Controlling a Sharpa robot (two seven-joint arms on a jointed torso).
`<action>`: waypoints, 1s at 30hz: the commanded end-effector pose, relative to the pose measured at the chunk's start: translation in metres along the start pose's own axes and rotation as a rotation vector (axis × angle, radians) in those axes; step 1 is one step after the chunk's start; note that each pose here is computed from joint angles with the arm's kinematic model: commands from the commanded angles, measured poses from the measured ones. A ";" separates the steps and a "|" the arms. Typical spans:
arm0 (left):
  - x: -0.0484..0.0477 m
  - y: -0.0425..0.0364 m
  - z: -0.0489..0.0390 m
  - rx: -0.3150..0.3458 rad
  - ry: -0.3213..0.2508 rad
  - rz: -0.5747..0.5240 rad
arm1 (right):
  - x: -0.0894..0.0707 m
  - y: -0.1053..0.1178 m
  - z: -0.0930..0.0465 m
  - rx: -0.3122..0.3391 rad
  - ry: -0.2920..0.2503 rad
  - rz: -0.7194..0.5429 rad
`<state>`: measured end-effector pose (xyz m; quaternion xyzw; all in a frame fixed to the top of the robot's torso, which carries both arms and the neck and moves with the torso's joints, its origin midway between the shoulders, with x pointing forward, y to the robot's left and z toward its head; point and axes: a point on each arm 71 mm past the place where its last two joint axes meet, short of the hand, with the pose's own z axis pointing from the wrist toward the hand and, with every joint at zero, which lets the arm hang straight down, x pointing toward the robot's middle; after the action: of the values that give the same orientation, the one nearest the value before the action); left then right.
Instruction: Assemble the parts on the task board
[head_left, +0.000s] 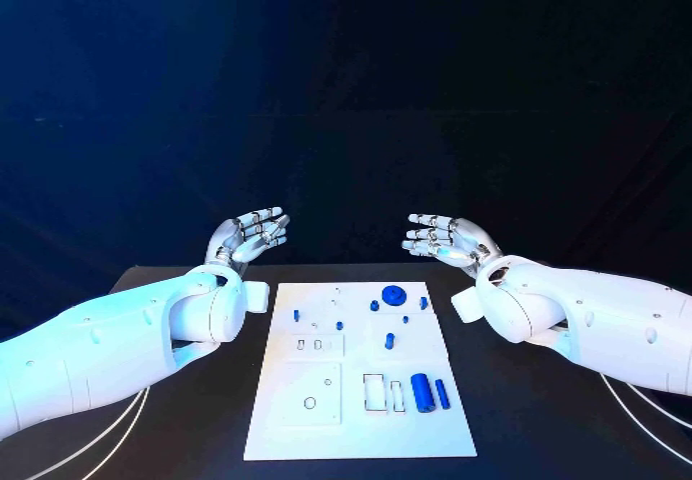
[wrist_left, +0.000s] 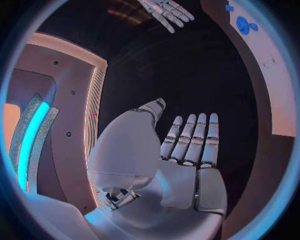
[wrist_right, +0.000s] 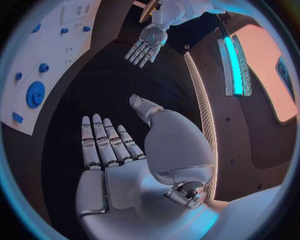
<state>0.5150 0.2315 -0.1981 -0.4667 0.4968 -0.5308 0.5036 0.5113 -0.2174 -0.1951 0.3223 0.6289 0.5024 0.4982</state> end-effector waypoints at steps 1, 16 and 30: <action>0.0079 -0.0046 -0.0019 0.028 0.058 -0.010 | 0.000 0.010 0.001 -0.116 0.018 -0.213; 0.0148 -0.0192 -0.0151 0.036 0.157 -0.006 | -0.002 0.024 0.007 -0.176 0.114 -0.594; 0.0234 -0.0485 -0.0381 0.068 0.262 -0.050 | 0.015 0.026 0.013 -0.156 0.247 -1.027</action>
<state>0.4746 0.2154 -0.1558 -0.4030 0.5221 -0.6019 0.4502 0.5171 -0.1943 -0.1699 -0.0654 0.7001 0.3298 0.6299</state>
